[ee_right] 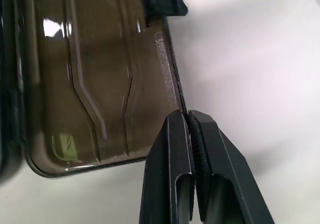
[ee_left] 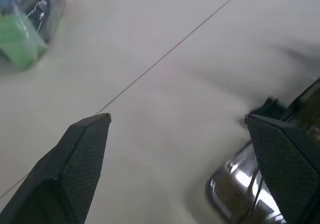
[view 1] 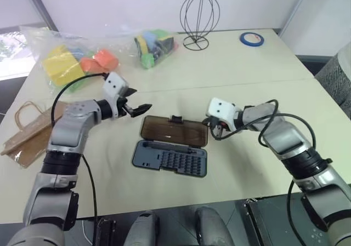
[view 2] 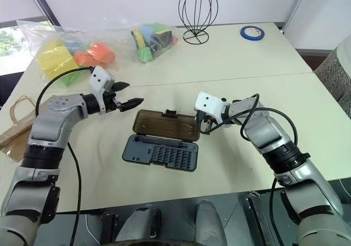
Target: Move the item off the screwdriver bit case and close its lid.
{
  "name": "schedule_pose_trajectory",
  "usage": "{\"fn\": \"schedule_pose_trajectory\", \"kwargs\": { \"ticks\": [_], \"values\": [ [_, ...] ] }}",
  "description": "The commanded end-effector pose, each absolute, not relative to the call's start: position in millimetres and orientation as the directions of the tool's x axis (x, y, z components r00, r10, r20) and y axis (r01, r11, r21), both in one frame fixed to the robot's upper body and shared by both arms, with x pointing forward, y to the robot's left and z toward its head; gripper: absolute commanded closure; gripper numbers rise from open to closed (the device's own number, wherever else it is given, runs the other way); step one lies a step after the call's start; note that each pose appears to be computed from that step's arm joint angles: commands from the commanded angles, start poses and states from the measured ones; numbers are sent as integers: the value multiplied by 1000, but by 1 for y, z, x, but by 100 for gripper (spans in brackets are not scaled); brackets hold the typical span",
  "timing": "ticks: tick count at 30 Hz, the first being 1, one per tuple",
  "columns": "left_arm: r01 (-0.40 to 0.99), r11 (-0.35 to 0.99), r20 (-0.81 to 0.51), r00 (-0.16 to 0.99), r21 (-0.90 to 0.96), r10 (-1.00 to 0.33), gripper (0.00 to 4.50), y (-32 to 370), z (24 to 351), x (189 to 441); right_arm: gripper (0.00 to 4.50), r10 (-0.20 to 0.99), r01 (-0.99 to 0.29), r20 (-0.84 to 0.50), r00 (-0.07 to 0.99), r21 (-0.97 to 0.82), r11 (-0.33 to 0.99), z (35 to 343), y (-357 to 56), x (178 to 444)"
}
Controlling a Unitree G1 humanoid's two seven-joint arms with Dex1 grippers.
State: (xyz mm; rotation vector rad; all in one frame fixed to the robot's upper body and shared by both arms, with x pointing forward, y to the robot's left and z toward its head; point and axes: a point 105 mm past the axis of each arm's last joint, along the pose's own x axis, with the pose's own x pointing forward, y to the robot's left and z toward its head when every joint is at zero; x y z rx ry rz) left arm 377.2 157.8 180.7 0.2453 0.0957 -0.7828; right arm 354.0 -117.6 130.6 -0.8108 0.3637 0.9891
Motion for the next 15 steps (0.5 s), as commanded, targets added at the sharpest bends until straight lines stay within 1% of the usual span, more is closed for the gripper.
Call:
{"fn": "schedule_pose_trajectory", "kwargs": {
  "ticks": [1, 4, 9, 15],
  "values": [
    [718, 672, -127, 695, 182, -708, 0, 160, 197, 368, 443, 642, -841, -576, 506, -496, 218, 144, -102, 357],
    [715, 674, -127, 698, 184, -705, 0, 161, 198, 366, 443, 649, -833, -564, 511, -513, 209, 146, -99, 363],
    [704, 686, -129, 709, 185, -693, 0, 165, 196, 361, 443, 671, -810, -544, 504, -568, 147, 149, -91, 373],
    [696, 692, -131, 717, 191, -684, 0, 167, 195, 359, 443, 663, -816, -572, 483, -569, 104, 144, -89, 376]
  ]
}}
